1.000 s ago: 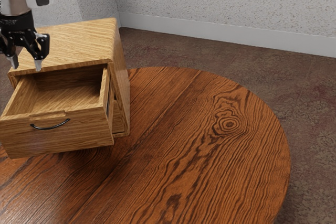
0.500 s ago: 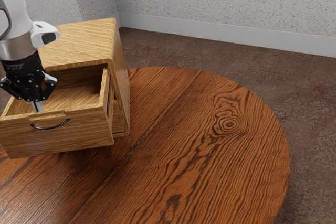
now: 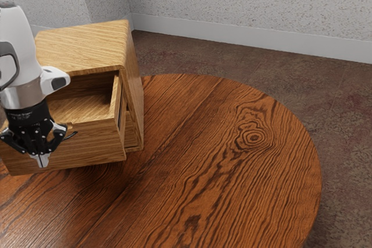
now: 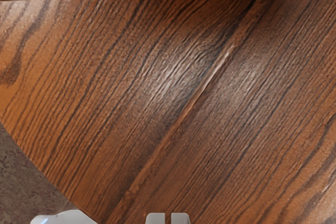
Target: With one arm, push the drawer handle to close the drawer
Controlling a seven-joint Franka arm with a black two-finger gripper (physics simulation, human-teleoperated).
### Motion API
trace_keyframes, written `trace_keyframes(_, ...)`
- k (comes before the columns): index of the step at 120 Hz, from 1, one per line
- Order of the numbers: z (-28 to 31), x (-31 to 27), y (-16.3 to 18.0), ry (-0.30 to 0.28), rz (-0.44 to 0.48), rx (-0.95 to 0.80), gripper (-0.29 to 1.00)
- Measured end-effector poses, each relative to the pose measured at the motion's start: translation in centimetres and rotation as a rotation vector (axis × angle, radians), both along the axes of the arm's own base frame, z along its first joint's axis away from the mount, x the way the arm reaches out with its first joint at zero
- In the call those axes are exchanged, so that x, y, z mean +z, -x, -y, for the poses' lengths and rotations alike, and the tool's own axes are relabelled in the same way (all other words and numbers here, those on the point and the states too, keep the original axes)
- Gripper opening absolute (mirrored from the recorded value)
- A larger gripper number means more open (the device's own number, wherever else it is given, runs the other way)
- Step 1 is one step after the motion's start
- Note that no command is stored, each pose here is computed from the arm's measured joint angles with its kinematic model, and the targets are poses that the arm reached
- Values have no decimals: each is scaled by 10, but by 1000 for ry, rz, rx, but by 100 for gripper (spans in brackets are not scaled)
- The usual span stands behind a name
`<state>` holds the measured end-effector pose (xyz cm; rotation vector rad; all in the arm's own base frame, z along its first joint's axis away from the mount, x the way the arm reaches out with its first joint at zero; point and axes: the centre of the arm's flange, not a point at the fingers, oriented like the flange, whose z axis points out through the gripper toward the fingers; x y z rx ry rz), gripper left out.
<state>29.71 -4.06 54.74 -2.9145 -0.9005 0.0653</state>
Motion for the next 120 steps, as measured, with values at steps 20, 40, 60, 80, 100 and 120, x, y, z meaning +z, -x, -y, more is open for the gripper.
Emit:
trace_keyframes(20, -7, -9, -9, -35, 63, 12, -8)
trace_keyframes(40, -14, -15, -13, -71, 90, 20, -8)
trace_keyframes(60, -20, -21, -16, -114, 98, 10, -8)
trace_keyframes(80, -25, -21, -24, -142, 144, 2, -8)
trace_keyframes(100, -35, -23, -31, -139, 176, 10, -8)
trace_keyframes(120, -42, -28, -40, -135, 188, 15, -8)
